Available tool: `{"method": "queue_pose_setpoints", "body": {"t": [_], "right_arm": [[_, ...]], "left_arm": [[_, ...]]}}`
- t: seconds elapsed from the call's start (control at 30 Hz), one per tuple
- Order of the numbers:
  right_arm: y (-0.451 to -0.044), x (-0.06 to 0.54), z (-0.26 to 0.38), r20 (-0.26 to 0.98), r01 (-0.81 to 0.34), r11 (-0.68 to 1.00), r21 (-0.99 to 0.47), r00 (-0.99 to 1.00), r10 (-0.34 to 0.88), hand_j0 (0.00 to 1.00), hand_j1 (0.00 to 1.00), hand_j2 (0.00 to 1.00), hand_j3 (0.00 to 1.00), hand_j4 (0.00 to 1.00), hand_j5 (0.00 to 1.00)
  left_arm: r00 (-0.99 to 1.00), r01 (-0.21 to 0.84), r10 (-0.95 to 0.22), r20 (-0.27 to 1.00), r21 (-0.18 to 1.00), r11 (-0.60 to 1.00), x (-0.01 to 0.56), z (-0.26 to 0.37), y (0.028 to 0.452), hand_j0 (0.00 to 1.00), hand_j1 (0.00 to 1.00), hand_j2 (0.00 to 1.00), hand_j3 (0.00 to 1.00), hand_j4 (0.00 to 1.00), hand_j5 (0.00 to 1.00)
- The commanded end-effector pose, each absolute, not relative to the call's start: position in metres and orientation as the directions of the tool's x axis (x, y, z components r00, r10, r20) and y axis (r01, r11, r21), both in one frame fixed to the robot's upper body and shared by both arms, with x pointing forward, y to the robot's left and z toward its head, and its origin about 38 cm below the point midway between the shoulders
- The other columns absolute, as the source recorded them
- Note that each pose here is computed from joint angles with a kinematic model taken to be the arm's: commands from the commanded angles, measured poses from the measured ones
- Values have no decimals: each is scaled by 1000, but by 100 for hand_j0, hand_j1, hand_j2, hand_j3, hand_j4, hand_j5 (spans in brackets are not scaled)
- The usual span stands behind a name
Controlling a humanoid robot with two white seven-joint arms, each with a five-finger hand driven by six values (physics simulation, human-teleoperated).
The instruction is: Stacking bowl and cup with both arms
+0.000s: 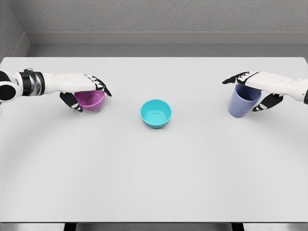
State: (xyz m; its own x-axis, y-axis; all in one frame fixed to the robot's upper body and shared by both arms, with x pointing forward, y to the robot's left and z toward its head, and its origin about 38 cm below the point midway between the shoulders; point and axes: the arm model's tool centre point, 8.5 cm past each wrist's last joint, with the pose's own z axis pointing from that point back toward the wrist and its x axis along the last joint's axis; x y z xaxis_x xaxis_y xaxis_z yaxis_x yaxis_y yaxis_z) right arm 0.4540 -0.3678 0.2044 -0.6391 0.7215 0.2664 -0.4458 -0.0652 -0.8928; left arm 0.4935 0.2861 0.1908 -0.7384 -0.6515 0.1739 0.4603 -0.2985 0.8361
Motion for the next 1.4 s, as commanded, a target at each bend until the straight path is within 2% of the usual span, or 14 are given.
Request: {"method": "queue_pose_setpoints", "body": {"t": [0.0,0.6,1.2,1.37], "right_arm": [[-369,454,204,272,-448,-57,-892,-633,724,100,100,100,100,100,100],[-368,457,198,282,-461,-52,-886,-625,728,100,100,100,100,100,100],[-363,459,194,292,-467,-47,-883,-625,724,100,100,100,100,100,100],[-365,459,192,294,-471,-45,-881,-620,727,100,100,100,100,100,100]], "left_arm": [[-745,452,-644,172,841,-298,493,194,283,85,85,85,85,85,85],[-830,331,-549,94,877,-349,489,227,244,83,83,83,83,83,83],[-914,198,-405,30,903,-381,474,243,179,82,82,82,82,82,82],[-929,189,-370,35,902,-389,470,239,162,82,82,82,82,82,82]]}}
